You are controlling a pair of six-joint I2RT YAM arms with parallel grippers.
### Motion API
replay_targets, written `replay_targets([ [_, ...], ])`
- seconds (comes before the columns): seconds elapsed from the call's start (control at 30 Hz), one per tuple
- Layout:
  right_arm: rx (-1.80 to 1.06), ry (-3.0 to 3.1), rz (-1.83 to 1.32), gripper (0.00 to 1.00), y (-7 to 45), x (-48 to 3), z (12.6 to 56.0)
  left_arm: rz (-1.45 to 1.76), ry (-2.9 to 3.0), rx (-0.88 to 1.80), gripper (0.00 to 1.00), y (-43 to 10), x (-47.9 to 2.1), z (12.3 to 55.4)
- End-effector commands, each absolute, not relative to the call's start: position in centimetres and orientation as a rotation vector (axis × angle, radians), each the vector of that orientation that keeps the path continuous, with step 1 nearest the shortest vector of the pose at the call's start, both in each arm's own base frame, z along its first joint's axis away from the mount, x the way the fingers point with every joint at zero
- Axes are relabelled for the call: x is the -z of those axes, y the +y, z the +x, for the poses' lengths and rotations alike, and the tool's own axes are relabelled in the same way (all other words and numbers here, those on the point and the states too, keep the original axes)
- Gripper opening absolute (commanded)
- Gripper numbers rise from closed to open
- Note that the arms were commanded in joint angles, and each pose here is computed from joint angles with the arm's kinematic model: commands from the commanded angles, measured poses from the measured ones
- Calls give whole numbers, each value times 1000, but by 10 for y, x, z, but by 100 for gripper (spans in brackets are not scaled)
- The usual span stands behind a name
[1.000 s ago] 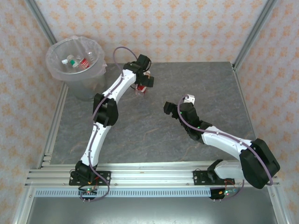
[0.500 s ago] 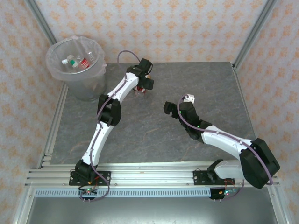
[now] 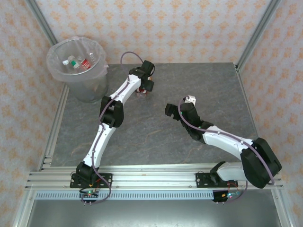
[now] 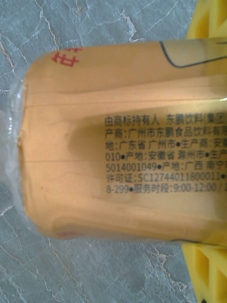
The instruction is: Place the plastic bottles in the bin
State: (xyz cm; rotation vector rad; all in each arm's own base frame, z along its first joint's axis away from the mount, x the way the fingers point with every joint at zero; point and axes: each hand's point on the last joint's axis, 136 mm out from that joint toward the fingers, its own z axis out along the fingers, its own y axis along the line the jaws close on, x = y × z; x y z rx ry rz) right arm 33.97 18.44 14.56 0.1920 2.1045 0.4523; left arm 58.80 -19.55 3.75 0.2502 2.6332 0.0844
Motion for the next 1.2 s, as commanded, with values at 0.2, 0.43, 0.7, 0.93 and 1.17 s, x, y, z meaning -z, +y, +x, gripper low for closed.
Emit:
replay_targets([
  [0.2, -549, 2138, 114, 99, 211, -152, 346, 259, 2585, -118, 61, -199, -70, 587],
  [0.43, -574, 2150, 92, 99, 220, -153, 349, 248, 2575, -83, 58, -201, -82, 582],
  [0.7, -595, 2155, 76, 99, 223, -153, 348, 234, 2574, -56, 54, -202, -93, 579],
  [0.93, -601, 2152, 76, 99, 222, -155, 346, 223, 2553, 2, 54, -207, -111, 575],
  [1.17, -614, 2146, 72, 99, 223, -156, 344, 209, 2536, 32, 53, -206, -129, 567],
])
